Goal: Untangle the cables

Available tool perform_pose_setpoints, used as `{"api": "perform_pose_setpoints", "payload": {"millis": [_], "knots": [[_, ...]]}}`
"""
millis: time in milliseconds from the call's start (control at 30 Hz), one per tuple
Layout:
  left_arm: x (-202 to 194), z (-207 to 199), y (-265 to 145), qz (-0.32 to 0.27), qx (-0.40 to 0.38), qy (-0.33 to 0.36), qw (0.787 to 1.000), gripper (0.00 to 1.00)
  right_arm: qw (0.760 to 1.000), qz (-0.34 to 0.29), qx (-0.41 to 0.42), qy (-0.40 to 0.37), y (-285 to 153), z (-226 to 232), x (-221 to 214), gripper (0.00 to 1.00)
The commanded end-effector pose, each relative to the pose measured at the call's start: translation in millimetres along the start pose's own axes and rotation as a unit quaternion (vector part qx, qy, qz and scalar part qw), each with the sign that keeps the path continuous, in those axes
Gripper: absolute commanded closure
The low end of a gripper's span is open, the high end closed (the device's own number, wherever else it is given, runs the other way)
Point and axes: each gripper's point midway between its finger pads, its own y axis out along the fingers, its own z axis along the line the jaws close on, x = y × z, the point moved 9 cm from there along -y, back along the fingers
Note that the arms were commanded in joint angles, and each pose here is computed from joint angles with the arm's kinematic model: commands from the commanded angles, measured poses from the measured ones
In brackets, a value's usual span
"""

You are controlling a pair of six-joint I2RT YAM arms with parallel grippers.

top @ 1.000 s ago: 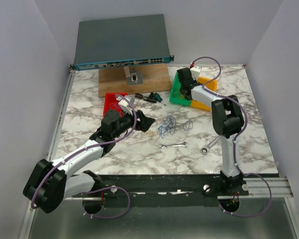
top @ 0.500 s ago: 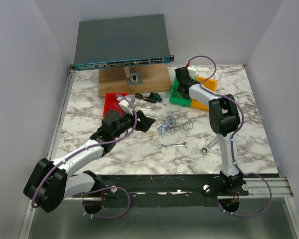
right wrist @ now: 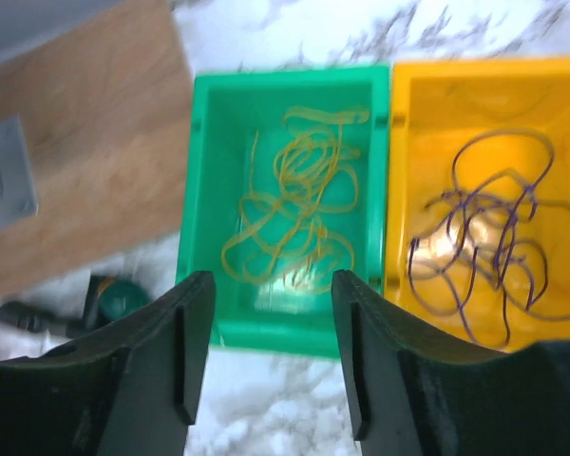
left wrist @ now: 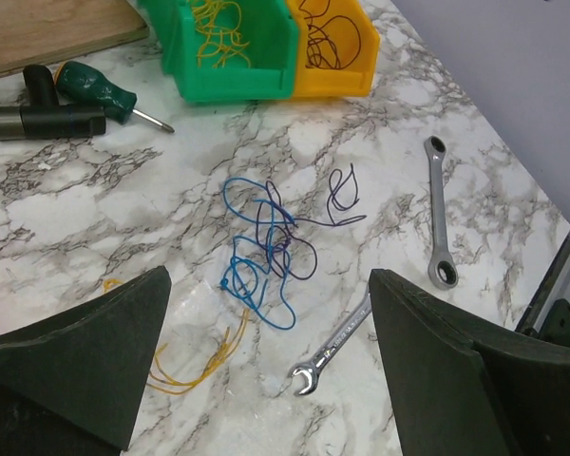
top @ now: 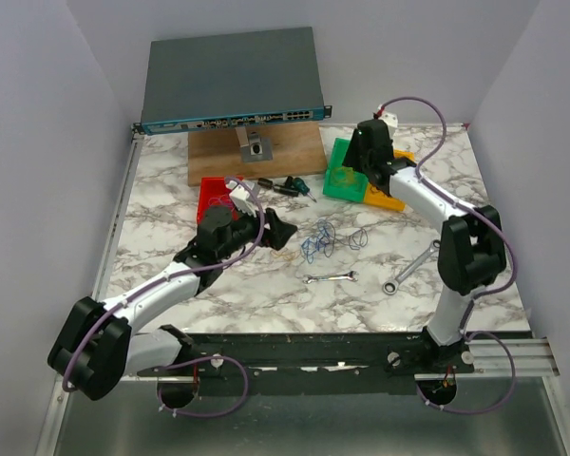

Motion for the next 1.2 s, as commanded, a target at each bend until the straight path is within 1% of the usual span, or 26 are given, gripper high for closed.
{"api": "perform_pose_setpoints", "payload": {"millis": [0, 133, 167, 267, 300, 367, 400, 533, 667, 733, 867, 1000, 1100, 1133, 1167], "knots": [[2, 4, 14, 0.038, 0.025, -0.001, 0.999, 0.11, 0.992, 0.05, 0.119, 0.002, -34, -2, -32, 0.38], [-9, 17, 32, 0.116, 0.079, -0.024, 0.99, 0.11, 0.984, 0.079, 0.161, -0.018, -60, -9, -65, 0.3], [-13, 22, 35, 0.14, 0.098, -0.03, 0.985, 0.11, 0.982, 0.09, 0.164, -0.024, -66, -11, -76, 0.26], [-19, 29, 45, 0.188, 0.134, -0.033, 0.972, 0.11, 0.981, 0.101, 0.161, -0.039, -81, -18, -98, 0.05], [-21, 32, 47, 0.199, 0.145, -0.033, 0.969, 0.11, 0.981, 0.105, 0.156, -0.042, -84, -23, -106, 0.01], [-23, 34, 48, 0.212, 0.165, -0.023, 0.963, 0.08, 0.982, 0.095, 0.156, -0.036, -87, -29, -115, 0.0], [-23, 34, 47, 0.216, 0.171, -0.015, 0.961, 0.02, 0.983, 0.089, 0.159, -0.032, -89, -31, -119, 0.0], [-24, 31, 43, 0.227, 0.186, 0.007, 0.956, 0.01, 0.98, 0.059, 0.189, -0.014, -95, -37, -130, 0.0], [-28, 25, 45, 0.255, 0.206, 0.015, 0.944, 0.01, 0.982, 0.022, 0.189, 0.008, -94, -46, -144, 0.0], [-35, 22, 48, 0.271, 0.213, 0.018, 0.939, 0.01, 0.981, 0.018, 0.192, 0.014, -92, -49, -153, 0.0], [-58, 23, 52, 0.304, 0.235, 0.024, 0.923, 0.02, 0.983, 0.011, 0.181, 0.013, -89, -50, -153, 0.01], [-74, 29, 58, 0.332, 0.247, 0.02, 0.91, 0.09, 0.982, 0.0, 0.187, 0.019, -94, -52, -154, 0.01], [-77, 30, 58, 0.34, 0.252, 0.018, 0.906, 0.21, 0.982, -0.011, 0.185, 0.024, -98, -55, -151, 0.02], [-78, 30, 58, 0.34, 0.251, 0.018, 0.906, 0.3, 0.983, -0.016, 0.182, 0.025, -100, -56, -150, 0.02], [-78, 30, 58, 0.34, 0.249, 0.018, 0.907, 0.43, 0.983, -0.021, 0.178, 0.027, -100, -57, -149, 0.03]]}}
